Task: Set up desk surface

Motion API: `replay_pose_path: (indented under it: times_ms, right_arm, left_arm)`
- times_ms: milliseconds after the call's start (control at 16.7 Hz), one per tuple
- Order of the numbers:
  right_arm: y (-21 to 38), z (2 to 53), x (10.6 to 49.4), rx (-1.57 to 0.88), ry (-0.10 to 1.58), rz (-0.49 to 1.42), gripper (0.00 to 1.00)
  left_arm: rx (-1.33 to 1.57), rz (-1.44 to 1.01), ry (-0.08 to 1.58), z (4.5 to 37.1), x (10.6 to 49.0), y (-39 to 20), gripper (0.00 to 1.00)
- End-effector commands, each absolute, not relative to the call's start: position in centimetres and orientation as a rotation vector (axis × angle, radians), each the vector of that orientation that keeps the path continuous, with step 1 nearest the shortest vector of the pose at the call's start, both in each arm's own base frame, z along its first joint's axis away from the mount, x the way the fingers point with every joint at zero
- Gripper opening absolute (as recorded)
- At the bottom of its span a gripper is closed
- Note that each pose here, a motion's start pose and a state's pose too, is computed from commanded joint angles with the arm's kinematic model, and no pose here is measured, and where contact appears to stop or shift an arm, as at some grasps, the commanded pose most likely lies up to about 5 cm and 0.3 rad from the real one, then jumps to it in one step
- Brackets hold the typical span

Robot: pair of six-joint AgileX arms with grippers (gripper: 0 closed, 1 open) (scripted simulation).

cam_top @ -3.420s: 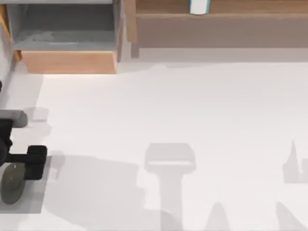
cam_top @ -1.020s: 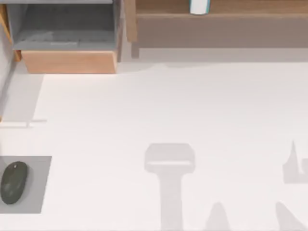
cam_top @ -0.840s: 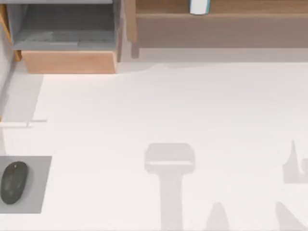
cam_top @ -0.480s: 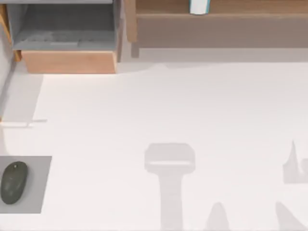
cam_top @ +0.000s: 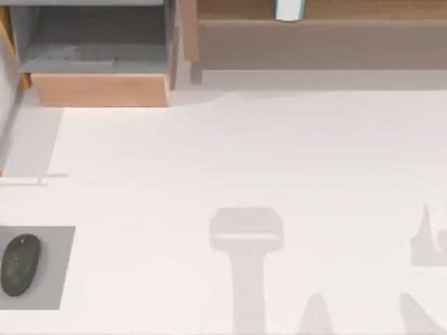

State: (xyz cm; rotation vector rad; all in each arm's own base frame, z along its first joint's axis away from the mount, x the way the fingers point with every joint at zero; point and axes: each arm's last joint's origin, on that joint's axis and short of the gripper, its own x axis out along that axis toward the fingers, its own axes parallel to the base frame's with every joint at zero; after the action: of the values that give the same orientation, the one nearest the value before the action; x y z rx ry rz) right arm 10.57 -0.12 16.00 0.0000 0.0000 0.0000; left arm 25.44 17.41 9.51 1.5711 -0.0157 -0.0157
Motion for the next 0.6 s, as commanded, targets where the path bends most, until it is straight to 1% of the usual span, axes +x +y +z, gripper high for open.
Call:
replay_pose_path:
  times_ms: [240,300,600]
  right_arm:
    - [-0.12,16.0,10.57,0.0,0.0,0.0,1.0]
    - [-0.12,16.0,10.57,0.0,0.0,0.0,1.0]
    - [-0.12,16.0,10.57,0.0,0.0,0.0,1.0]
  left_arm:
    - [1.571,-0.016,-0.016,9.51,25.44,17.41,0.02]
    - [1.571,-0.016,-0.016,9.51,25.44,17.41,0.0]
    - [1.571,-0.016,-0.016,9.51,25.44,17.41,0.0]
